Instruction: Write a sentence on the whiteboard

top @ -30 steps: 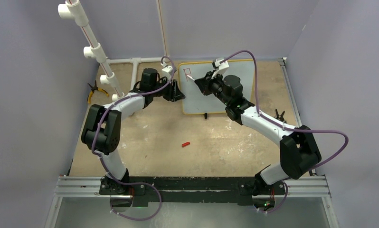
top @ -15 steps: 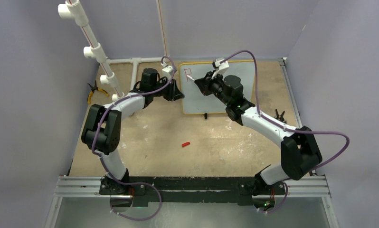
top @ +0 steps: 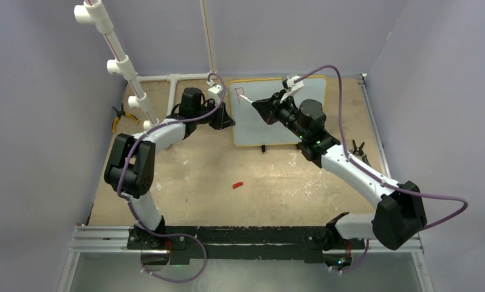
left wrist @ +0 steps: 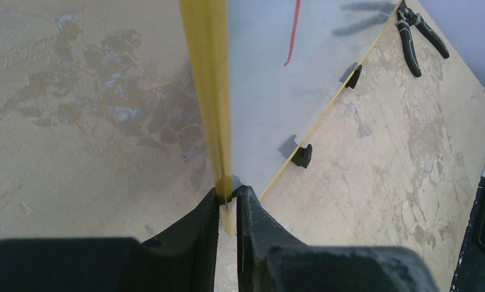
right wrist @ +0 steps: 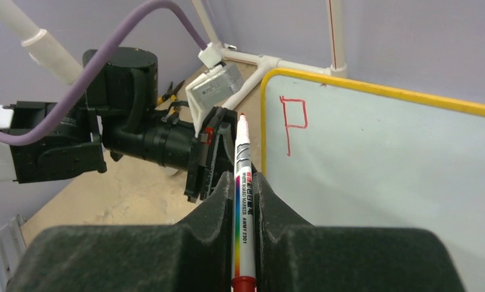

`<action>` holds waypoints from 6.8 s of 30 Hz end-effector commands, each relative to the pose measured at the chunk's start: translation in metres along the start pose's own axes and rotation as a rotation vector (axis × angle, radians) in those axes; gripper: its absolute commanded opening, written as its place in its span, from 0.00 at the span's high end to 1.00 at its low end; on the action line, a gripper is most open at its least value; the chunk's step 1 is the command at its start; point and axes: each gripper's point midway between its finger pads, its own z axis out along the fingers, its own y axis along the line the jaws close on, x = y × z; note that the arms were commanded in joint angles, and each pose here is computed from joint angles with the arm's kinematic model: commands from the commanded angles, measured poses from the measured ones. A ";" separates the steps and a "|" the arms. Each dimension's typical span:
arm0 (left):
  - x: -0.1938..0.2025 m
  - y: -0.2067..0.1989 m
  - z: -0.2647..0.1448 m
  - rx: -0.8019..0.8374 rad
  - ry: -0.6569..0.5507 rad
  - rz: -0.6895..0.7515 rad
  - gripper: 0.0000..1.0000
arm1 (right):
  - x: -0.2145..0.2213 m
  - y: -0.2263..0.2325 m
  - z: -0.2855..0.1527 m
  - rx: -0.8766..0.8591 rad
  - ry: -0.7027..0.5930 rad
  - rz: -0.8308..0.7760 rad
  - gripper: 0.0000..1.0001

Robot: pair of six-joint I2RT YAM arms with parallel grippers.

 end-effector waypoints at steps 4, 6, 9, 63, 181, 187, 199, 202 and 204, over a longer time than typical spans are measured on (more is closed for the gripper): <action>-0.009 0.005 0.001 -0.034 -0.012 0.058 1.00 | 0.002 -0.010 -0.002 0.000 0.014 -0.026 1.00; -0.010 0.004 0.001 -0.032 -0.013 0.059 1.00 | 0.005 -0.014 0.001 0.011 0.013 -0.029 1.00; -0.008 0.004 0.002 -0.032 -0.009 0.061 1.00 | 0.006 -0.018 0.005 0.024 0.005 -0.031 1.00; -0.014 0.002 -0.001 -0.042 -0.016 0.088 1.00 | 0.054 -0.053 0.034 0.114 0.114 -0.066 1.00; -0.017 0.001 -0.002 -0.052 -0.018 0.088 1.00 | 0.036 -0.083 0.013 0.332 0.064 -0.058 1.00; -0.017 0.000 -0.002 -0.049 -0.020 0.089 1.00 | 0.045 -0.082 0.012 0.317 0.089 -0.057 1.00; -0.020 -0.001 -0.003 -0.047 -0.025 0.092 1.00 | 0.055 -0.069 0.014 0.237 0.123 -0.061 1.00; -0.019 -0.001 -0.002 -0.045 -0.024 0.092 1.00 | 0.053 -0.066 0.017 0.222 0.120 -0.064 1.00; -0.019 -0.002 -0.002 -0.044 -0.023 0.090 1.00 | 0.051 -0.064 0.020 0.217 0.114 -0.066 1.00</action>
